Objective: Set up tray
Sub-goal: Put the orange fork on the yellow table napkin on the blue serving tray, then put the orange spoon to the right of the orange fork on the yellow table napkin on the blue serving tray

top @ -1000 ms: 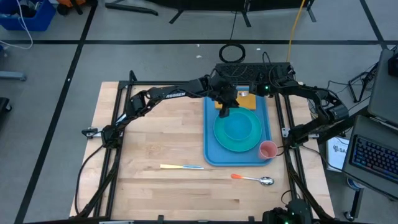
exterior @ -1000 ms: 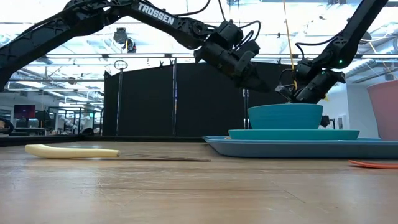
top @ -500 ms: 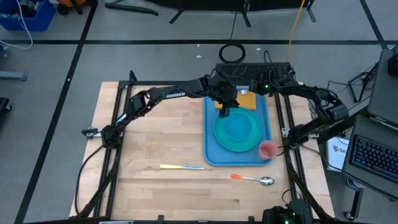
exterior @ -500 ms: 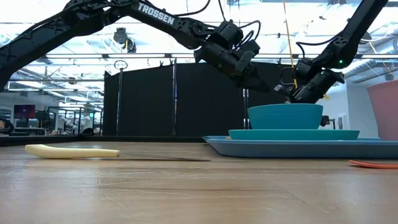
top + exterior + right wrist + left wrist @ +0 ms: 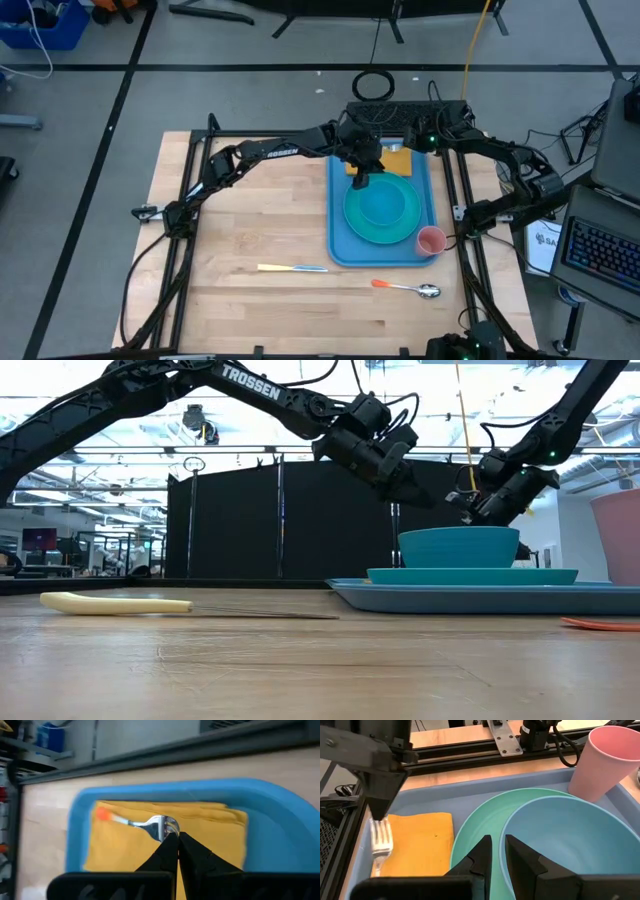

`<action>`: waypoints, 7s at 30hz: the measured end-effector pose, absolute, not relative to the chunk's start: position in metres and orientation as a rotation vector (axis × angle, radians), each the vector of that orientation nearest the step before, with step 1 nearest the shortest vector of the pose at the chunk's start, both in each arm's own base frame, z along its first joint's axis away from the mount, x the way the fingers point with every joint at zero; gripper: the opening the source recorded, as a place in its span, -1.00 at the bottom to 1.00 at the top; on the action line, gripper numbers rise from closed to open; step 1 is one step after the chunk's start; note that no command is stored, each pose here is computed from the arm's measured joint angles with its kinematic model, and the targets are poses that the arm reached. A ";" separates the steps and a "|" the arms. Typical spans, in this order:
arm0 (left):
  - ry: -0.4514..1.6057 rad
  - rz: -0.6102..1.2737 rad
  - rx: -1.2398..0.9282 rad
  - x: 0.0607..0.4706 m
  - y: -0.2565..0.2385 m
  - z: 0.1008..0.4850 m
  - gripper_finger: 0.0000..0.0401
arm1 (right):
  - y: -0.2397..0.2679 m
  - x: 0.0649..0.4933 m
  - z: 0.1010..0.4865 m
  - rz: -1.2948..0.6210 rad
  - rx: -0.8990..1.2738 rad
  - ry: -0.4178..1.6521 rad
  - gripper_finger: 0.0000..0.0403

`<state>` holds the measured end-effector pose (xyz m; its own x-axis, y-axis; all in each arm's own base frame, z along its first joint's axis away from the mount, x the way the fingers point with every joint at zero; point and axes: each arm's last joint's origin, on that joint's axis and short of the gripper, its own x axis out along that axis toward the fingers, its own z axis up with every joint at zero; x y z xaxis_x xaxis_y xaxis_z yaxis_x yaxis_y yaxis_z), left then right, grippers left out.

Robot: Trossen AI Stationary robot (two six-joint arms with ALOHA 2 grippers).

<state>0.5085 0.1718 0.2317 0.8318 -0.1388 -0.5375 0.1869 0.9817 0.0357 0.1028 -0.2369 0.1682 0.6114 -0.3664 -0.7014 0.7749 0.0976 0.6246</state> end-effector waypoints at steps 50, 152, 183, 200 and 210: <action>0.558 -0.170 0.083 0.509 0.172 0.232 -0.71 | -0.232 0.101 0.164 -0.898 1.160 0.511 -0.51; 0.547 -0.277 -0.032 0.486 -0.071 0.239 -0.71 | -0.042 0.129 0.272 0.164 0.250 -0.263 -0.18; 0.476 -0.335 -0.059 0.505 -0.100 0.215 -0.71 | -0.040 0.128 0.273 0.223 0.291 -0.253 -0.18; 0.633 -0.358 0.047 0.551 -0.131 0.167 -0.68 | -0.029 0.132 0.269 0.297 0.309 -0.204 -0.18; 0.613 -0.356 0.105 0.555 -0.133 0.164 -0.27 | -0.028 0.132 0.270 0.300 0.286 -0.214 -0.18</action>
